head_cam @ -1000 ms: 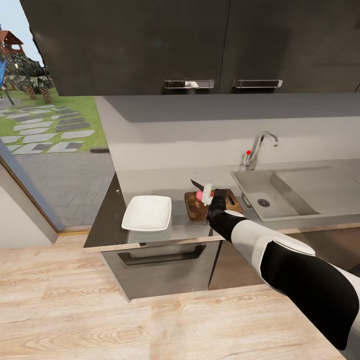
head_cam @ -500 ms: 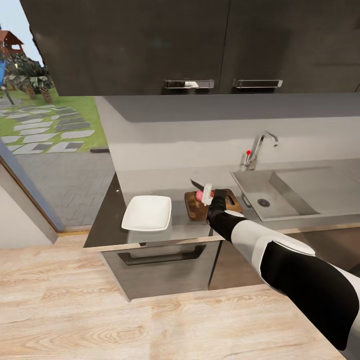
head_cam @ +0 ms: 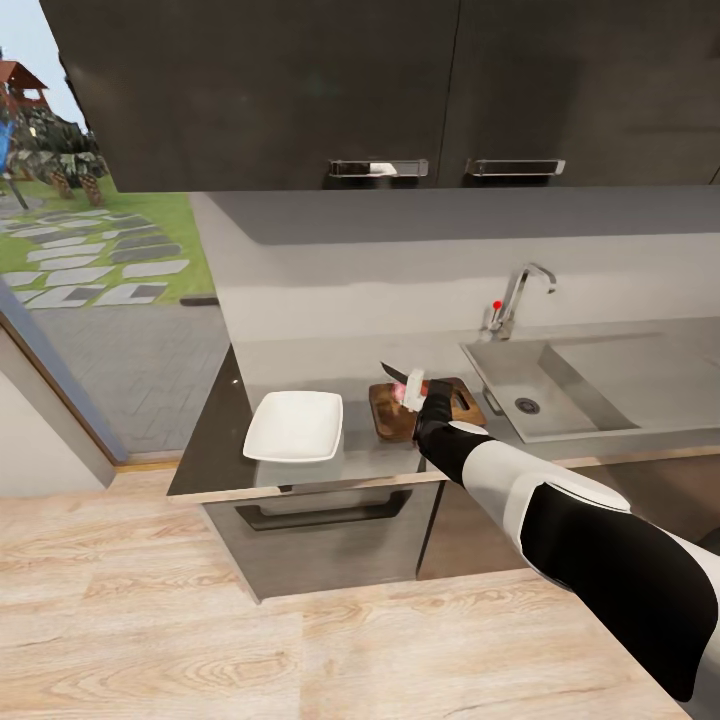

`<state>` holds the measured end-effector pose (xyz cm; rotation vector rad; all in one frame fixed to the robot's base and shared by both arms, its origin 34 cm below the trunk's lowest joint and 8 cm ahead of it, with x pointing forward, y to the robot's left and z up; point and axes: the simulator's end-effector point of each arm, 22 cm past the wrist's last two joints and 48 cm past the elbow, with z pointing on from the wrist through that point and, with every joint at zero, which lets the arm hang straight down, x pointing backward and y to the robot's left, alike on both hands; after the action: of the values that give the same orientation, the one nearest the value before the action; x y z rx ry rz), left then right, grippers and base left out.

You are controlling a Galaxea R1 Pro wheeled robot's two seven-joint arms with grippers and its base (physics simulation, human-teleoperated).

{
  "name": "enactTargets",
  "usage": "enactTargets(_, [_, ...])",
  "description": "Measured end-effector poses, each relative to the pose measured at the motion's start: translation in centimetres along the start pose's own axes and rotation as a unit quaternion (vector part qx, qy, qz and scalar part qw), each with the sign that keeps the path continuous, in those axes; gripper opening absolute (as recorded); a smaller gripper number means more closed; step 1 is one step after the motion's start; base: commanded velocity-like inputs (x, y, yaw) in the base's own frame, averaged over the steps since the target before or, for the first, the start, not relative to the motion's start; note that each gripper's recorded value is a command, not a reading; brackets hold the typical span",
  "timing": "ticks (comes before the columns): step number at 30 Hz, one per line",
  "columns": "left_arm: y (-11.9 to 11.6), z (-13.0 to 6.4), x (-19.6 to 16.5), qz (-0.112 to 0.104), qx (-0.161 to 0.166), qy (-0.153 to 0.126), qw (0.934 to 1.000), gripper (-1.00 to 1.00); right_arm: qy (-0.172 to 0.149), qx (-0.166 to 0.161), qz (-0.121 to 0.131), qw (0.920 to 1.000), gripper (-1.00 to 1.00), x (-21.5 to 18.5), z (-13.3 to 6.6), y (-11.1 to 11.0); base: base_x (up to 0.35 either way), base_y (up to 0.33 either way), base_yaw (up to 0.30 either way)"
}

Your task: In the kitchen, take the Vidalia onion out of the sink, dice it on the chopping board with the paring knife, put the diced onion into the bowl on the countertop, then place both the paring knife and the chopping board into the sink.

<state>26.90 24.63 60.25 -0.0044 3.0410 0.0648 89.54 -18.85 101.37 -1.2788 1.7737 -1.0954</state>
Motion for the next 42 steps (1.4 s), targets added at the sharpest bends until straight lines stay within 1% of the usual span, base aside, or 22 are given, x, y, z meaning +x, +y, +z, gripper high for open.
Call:
enactTargets(17, [0.0, 0.0, 0.0, 0.0, 0.0, 0.0, 1.0, 1.0, -0.002, 0.001, -0.001, 1.0, -1.0, -0.1, 0.0, 0.0, 0.0, 0.0, 0.0])
enactTargets(22, [0.0, 0.0, 0.0, 0.0, 0.0, 0.0, 1.0, 1.0, -0.011, 0.003, 0.009, 0.9999, -1.0, -0.9, -0.2, -0.4, 0.0, 0.0, 0.0])
enactTargets(24, [0.0, 0.0, 0.0, 0.0, 0.0, 0.0, 1.0, 1.0, -0.01, -0.006, 0.035, 0.9993, -1.0, -1.0, -0.2, -0.3, 0.0, 0.0, 0.0])
enactTargets(25, [0.0, 0.0, 0.0, 0.0, 0.0, 0.0, 1.0, 1.0, -0.006, -0.018, 0.064, 0.9977, -1.0, -1.0, -0.2, 0.0, 0.0, 0.0, 0.0])
enactTargets(26, [0.0, 0.0, 0.0, 0.0, 0.0, 0.0, 1.0, 1.0, -0.005, -0.028, 0.086, 0.9959, -1.0, -1.0, -0.2, 0.2, 0.0, 0.0, 0.0])
enactTargets(27, [0.0, 0.0, 0.0, 0.0, 0.0, 0.0, 1.0, 1.0, -0.004, -0.035, 0.119, 0.9923, -1.0, -0.6, 0.1, -0.4, 0.0, 0.0, 0.0])
enactTargets(29, [0.0, 0.0, 0.0, 0.0, 0.0, 0.0, 1.0, 1.0, 0.004, -0.033, 0.186, 0.9819, -1.0, 1.7, 1.3, -3.8, 0.0, 0.0, 0.0])
enactTargets(30, [0.0, 0.0, 0.0, 0.0, 0.0, 0.0, 1.0, 1.0, 0.009, -0.035, 0.21, 0.977, -1.0, 2.9, 1.7, -4.6, 0.0, 0.0, 0.0])
enactTargets(31, [0.0, 0.0, 0.0, 0.0, 0.0, 0.0, 1.0, 1.0, 0.016, -0.046, 0.241, 0.9692, -1.0, 4.6, 2.3, -5.1, 0.0, 0.0, 0.0])
enactTargets(32, [0.0, 0.0, 0.0, 0.0, 0.0, 0.0, 1.0, 1.0, 0.02, -0.057, 0.263, 0.963, -1.0, 6.0, 2.7, -5.2, 0.0, 0.0, 0.0])
enactTargets(34, [0.0, 0.0, 0.0, 0.0, 0.0, 0.0, 1.0, 1.0, 0.03, -0.096, 0.316, 0.9433, -1.0, 10.4, 3.6, -5.1, 0.0, 0.0, 0.0])
enactTargets(35, [0.0, 0.0, 0.0, 0.0, 0.0, 0.0, 1.0, 1.0, 0.03, -0.108, 0.332, 0.9365, -1.0, 11.4, 3.7, -5.2, 0.0, 0.0, 0.0])
enactTargets(36, [0.0, 0.0, 0.0, 0.0, 0.0, 0.0, 1.0, 1.0, 0.028, -0.123, 0.352, 0.9275, -1.0, 12.8, 3.8, -5.6, 0.0, 0.0, 0.0])
enactTargets(37, [0.0, 0.0, 0.0, 0.0, 0.0, 0.0, 1.0, 1.0, 0.026, -0.132, 0.365, 0.9213, -1.0, 13.6, 3.8, -5.9, 0.0, 0.0, 0.0])
enactTargets(40, [0.0, 0.0, 0.0, 0.0, 0.0, 0.0, 1.0, 1.0, 0.016, -0.162, 0.412, 0.8967, -1.0, 14.9, 3.6, -6.3, 0.0, 0.0, 0.0])
enactTargets(42, [0.1, 0.0, 0.0, 0.0, 0.0, 0.0, 1.0, 1.0, 0.015, -0.171, 0.425, 0.8887, -1.0, 15.7, 3.6, -6.4, 0.0, 0.0, 0.0])
